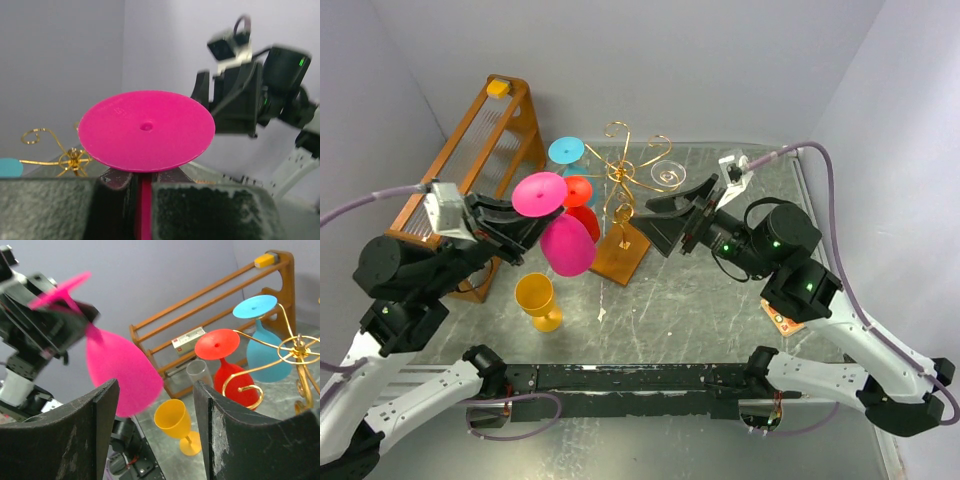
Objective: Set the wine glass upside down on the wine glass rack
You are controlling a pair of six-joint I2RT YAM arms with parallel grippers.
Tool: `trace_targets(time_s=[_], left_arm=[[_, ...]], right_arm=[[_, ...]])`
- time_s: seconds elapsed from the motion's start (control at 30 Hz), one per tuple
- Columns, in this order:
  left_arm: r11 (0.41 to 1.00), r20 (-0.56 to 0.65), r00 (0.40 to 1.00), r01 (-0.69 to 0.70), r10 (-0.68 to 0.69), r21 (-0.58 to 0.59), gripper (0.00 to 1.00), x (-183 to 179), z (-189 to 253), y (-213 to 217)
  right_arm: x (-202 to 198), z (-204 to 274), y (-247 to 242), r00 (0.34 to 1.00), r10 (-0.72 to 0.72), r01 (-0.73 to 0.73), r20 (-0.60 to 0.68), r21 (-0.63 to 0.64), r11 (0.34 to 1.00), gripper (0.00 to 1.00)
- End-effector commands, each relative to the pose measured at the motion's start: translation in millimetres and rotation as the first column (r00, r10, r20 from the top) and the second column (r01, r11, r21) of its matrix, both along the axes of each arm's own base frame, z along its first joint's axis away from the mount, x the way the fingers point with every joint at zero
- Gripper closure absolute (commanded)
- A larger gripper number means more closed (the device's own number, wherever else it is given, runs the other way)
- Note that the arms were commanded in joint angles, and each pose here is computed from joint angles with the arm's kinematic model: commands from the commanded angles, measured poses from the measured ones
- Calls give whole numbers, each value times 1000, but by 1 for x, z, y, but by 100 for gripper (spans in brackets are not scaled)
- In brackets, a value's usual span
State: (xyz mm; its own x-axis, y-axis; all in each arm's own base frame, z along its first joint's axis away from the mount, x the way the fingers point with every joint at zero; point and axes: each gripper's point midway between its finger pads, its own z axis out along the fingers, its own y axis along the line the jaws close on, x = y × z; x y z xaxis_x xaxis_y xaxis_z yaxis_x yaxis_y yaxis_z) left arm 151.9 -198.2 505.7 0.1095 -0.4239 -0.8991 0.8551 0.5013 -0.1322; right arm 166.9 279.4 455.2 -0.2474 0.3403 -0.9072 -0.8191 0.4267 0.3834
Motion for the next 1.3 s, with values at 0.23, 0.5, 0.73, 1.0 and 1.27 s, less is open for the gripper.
trace_targets(time_s=[0.23, 0.5, 0.73, 1.0, 1.27], left_arm=[[969, 94, 989, 85, -110, 234, 93, 1, -67, -28], [961, 103, 989, 79, -110, 265, 93, 4, -83, -30], [953, 129, 980, 110, -152, 282, 93, -2, -83, -34], [938, 104, 980, 126, -167, 323, 93, 0, -97, -38], [933, 91, 981, 131, -170, 336, 93, 2, -102, -40]], right_arm=[[-20, 12, 36, 959, 228, -189, -168, 220, 957, 41], [-25, 13, 43, 923, 306, -228, -234, 307, 924, 43], [-11, -9, 60, 881, 292, -189, -371, 290, 938, 58], [-9, -24, 71, 841, 307, -192, -445, 284, 939, 64], [-9, -22, 68, 843, 294, -181, -450, 276, 944, 64]])
